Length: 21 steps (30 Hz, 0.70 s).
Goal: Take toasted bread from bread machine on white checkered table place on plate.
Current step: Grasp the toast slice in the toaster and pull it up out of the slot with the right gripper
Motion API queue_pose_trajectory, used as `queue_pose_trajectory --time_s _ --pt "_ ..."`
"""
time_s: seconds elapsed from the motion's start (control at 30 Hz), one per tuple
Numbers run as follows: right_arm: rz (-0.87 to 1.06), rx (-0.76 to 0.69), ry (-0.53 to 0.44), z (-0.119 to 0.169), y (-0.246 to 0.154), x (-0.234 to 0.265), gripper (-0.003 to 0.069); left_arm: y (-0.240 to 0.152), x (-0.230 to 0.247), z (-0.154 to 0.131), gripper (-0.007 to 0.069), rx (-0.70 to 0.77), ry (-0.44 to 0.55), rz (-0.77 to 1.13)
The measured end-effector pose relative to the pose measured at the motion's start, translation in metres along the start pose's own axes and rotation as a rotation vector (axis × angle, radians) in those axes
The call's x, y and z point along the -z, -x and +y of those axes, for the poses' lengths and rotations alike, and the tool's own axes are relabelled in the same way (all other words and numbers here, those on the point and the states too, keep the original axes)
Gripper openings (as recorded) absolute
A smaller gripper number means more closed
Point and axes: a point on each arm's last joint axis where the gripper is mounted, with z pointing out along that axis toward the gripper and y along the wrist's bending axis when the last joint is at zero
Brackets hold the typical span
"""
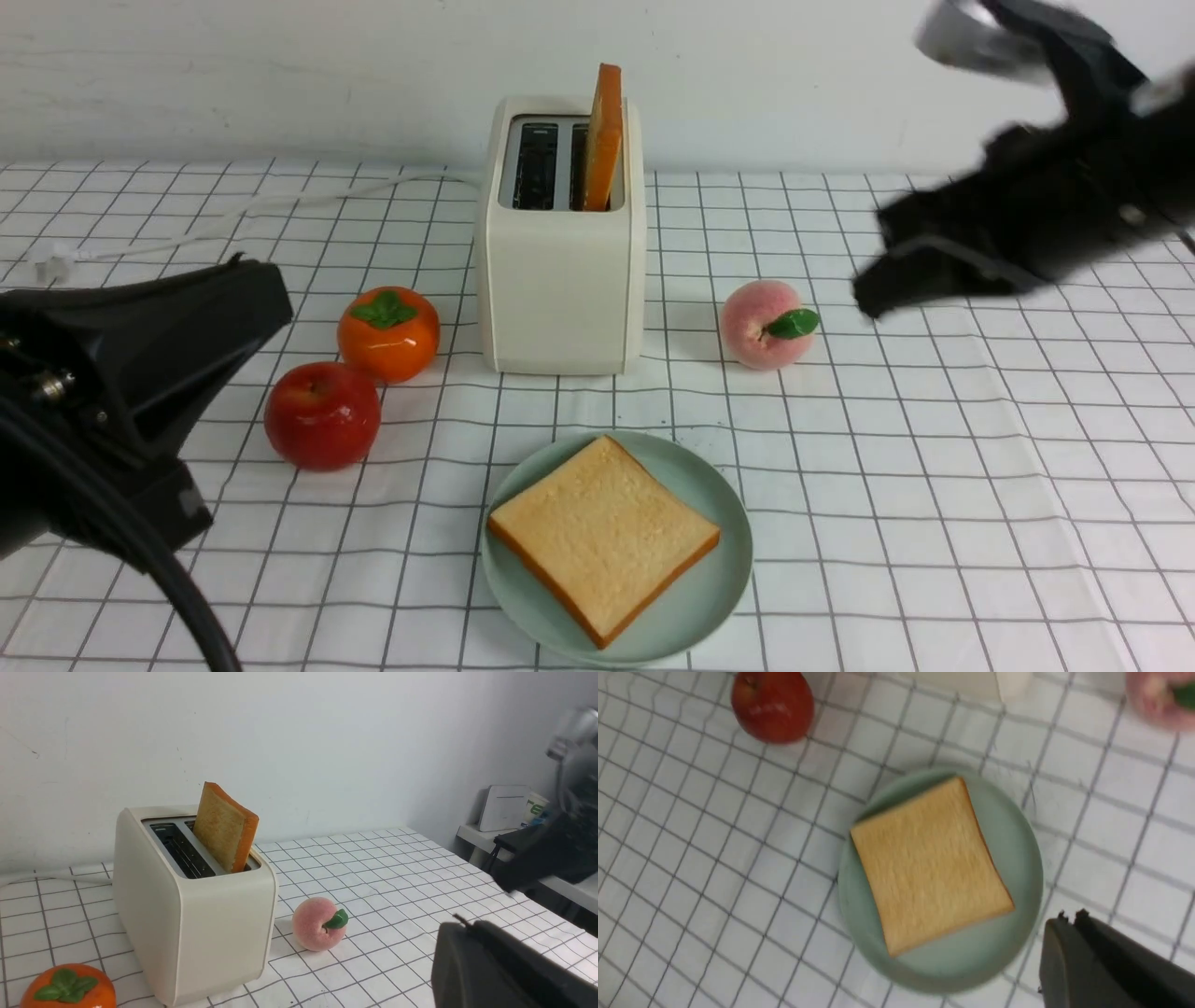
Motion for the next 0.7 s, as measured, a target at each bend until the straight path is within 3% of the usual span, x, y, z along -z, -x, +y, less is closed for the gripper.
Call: queue_pose_trajectory --time_s 0.17,0.3,0.33,0.53,0.7 --pt "-0.067 0.057 -0.001 0.025 0.045 -0.031 0.0061 -0.003 0.000 -0.004 -0.0013 -0.001 -0.046 0.029" --pt "-0.100 0.062 0.001 0.032 0.066 -0.065 0.0153 -0.007 0.001 -0.011 -0.0013 -0.011 -0.117 0.076" --pt "-0.128 0.060 0.003 0.033 0.075 -0.079 0.0209 -0.008 0.001 -0.012 -0.0013 -0.019 -0.138 0.091" --pt "-0.207 0.039 -0.044 0.019 0.096 -0.143 0.0426 -0.010 0.002 -0.014 -0.0013 -0.030 -0.156 0.105" --pt "-0.269 0.047 -0.138 0.001 0.100 -0.175 0.0448 -0.010 0.002 -0.014 -0.0013 -0.026 -0.158 0.105"
